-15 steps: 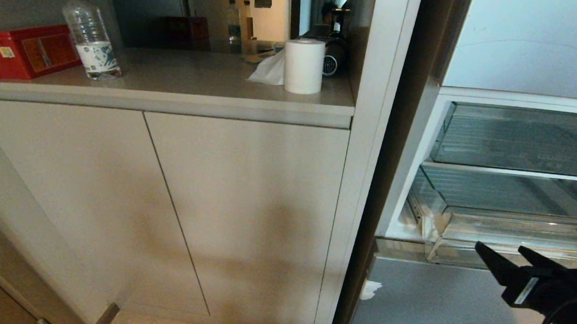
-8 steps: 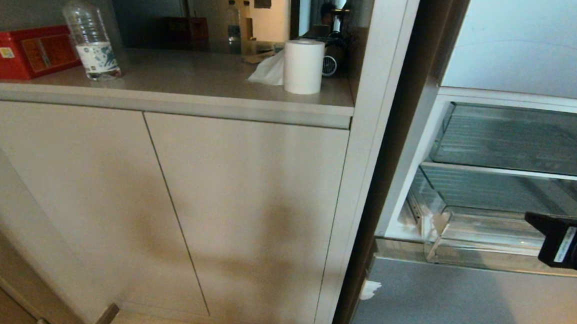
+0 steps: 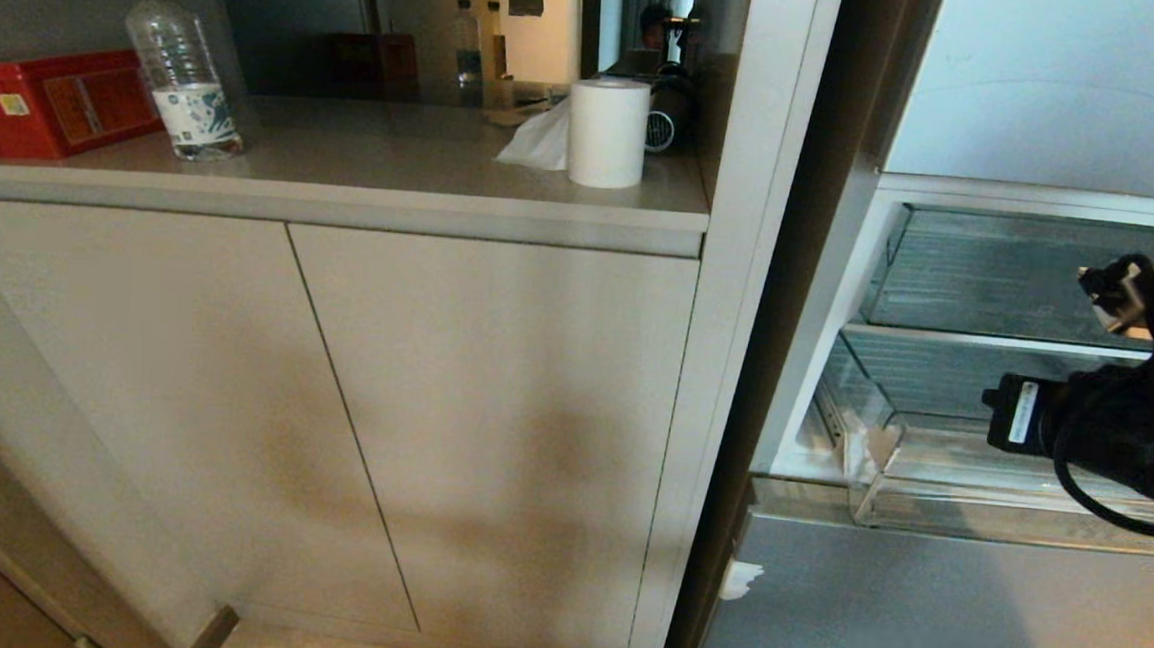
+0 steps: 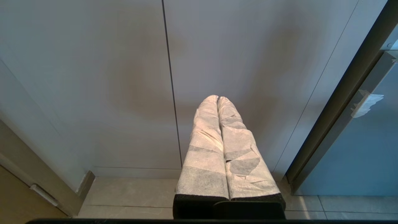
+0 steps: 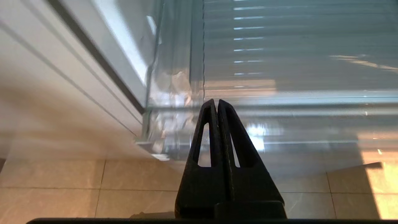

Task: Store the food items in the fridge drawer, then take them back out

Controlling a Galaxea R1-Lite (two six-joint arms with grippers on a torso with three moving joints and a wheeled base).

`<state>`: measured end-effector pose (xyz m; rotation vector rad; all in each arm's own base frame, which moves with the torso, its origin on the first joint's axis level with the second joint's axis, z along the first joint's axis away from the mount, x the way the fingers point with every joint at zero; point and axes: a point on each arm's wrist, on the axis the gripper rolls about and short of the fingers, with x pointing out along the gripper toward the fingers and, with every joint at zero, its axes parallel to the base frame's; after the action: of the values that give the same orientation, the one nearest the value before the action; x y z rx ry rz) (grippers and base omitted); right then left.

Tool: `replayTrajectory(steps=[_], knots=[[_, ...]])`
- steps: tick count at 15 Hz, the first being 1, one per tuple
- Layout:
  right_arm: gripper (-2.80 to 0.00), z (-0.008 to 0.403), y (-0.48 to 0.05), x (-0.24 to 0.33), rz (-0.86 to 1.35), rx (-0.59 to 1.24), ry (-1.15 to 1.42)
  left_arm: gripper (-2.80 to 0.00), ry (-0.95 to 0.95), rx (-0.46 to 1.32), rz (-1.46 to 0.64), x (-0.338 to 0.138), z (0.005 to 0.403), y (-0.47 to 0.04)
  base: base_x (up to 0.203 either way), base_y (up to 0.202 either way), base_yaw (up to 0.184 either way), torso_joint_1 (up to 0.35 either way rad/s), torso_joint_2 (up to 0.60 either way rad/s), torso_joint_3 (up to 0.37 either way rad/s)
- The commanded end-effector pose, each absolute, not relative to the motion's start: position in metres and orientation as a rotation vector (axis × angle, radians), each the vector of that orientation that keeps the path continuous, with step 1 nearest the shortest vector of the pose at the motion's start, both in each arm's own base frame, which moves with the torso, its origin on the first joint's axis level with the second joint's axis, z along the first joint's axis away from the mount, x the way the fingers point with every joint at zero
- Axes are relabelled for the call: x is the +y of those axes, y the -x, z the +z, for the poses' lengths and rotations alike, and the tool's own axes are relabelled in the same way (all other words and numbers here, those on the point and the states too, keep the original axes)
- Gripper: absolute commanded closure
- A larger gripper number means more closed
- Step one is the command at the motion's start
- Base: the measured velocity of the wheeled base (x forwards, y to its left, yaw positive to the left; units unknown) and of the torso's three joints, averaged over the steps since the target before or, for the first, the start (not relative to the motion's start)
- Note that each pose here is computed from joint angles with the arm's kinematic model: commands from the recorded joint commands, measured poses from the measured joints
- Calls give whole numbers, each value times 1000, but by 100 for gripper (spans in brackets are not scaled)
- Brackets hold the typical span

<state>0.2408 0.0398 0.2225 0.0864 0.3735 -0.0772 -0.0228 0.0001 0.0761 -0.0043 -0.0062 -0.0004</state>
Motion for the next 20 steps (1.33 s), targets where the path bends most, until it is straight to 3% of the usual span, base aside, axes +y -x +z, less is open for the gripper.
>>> replayTrajectory(steps=[1, 8, 14, 20], knots=[[0, 206, -268, 39, -99, 438, -78, 0, 5, -3, 0, 0, 76, 23, 0, 0, 0, 0, 0, 0], [0, 198, -276, 33, -100, 512, -47, 0, 5, -3, 0, 0, 76, 23, 0, 0, 0, 0, 0, 0], [0, 219, -228, 26, -102, 518, -47, 0, 5, -3, 0, 0, 76, 23, 0, 0, 0, 0, 0, 0], [0, 229, -217, 24, -103, 476, -65, 0, 5, -3, 0, 0, 76, 23, 0, 0, 0, 0, 0, 0]])
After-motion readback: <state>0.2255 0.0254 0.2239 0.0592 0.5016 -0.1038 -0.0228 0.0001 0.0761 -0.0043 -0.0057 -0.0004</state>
